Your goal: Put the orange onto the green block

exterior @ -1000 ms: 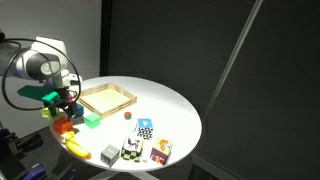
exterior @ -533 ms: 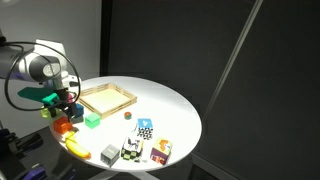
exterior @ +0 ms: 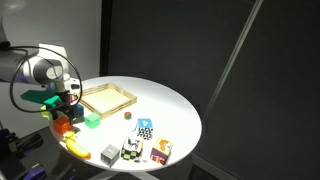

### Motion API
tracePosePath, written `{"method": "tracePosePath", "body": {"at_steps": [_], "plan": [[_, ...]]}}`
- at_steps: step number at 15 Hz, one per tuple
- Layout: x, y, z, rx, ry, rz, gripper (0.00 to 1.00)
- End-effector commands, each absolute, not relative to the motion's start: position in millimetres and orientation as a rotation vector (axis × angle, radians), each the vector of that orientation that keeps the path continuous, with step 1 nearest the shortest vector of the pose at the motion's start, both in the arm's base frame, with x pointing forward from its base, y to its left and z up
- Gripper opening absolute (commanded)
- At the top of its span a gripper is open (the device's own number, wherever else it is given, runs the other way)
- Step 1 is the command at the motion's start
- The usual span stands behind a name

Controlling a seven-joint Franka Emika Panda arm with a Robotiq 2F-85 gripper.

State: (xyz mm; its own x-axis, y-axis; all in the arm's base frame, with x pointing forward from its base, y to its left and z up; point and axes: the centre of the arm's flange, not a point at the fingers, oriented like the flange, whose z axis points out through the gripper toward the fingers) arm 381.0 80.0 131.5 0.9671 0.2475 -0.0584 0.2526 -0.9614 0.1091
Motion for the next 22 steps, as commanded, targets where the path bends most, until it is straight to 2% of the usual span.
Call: {"method": "tracePosePath", "body": {"at_steps": [1,4,5,6,11,12,15,22], "plan": [[385,81,125,2.988,0.361,-0.051,1.0],[385,80,122,2.984,0.362,-0.06,1.0],[385,80,122,2.982,0.363,-0.061,0.84],[385,80,122,2.982,0.363,-0.063,0.74],[386,81,126,2.976,0.365,-0.079,0.34],[387,80,129,2.974,0.362,-0.078,0.3],[387,77,139,2.976,0.36,-0.089,0.25],[389,73,171,2.969,0.355,-0.091,0.24]]}}
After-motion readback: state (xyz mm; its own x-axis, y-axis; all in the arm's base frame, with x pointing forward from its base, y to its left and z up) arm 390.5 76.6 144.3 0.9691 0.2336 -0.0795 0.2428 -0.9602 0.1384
